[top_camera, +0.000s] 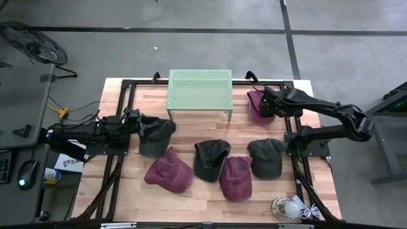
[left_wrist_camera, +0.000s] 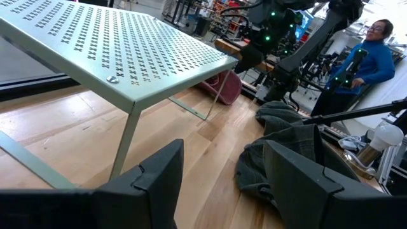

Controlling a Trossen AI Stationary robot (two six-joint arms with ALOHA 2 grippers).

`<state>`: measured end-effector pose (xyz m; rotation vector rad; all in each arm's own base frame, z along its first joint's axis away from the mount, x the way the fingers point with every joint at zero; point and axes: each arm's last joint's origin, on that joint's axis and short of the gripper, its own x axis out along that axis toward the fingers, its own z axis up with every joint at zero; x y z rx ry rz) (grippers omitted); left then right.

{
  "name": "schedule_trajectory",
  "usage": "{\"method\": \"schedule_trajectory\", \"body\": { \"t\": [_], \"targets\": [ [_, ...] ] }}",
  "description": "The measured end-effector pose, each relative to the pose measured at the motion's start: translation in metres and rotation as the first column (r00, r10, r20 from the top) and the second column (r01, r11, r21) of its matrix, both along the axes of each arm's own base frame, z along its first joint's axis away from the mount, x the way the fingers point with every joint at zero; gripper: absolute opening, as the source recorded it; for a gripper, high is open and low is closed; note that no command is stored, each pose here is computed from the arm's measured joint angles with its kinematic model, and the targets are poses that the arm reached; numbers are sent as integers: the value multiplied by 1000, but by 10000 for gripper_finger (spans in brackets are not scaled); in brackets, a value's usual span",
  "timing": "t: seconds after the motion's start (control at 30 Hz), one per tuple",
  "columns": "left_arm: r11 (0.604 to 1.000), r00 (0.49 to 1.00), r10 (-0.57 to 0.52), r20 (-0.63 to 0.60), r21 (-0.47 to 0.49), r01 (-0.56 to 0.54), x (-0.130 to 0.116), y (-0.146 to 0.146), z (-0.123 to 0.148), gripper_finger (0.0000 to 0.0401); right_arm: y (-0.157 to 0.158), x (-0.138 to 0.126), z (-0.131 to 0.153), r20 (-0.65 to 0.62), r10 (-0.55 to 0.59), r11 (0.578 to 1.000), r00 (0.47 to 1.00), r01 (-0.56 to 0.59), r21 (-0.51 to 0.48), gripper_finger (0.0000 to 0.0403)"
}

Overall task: Pick & Place hat
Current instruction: Put the top maroon cap on the right side of the shelf

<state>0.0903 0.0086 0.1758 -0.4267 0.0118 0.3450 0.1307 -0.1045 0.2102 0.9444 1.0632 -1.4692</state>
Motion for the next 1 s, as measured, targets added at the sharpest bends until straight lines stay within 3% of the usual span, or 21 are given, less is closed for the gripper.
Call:
{"method": "schedule_trajectory", "body": {
  "t": [0.5, 0.67, 0.8, 1.0],
  "targets": [
    [1000, 1000, 0, 0, 0, 0, 0, 0, 0, 213, -25, 10, -27, -48, -8, 994, 999, 13, 104, 236],
    [1000, 1000, 0, 0, 0, 0, 0, 0, 0, 213, -28, 10, -29, -57, -11, 995, 998, 16, 94, 232],
    [1000, 1000, 0, 0, 0, 0, 0, 0, 0, 213, -28, 10, -29, -58, -9, 995, 998, 14, 94, 209],
    [1000, 1000, 0, 0, 0, 0, 0, 0, 0, 213, -28, 10, -29, -61, 0, 995, 998, 5, 95, 145]
  ]
}}
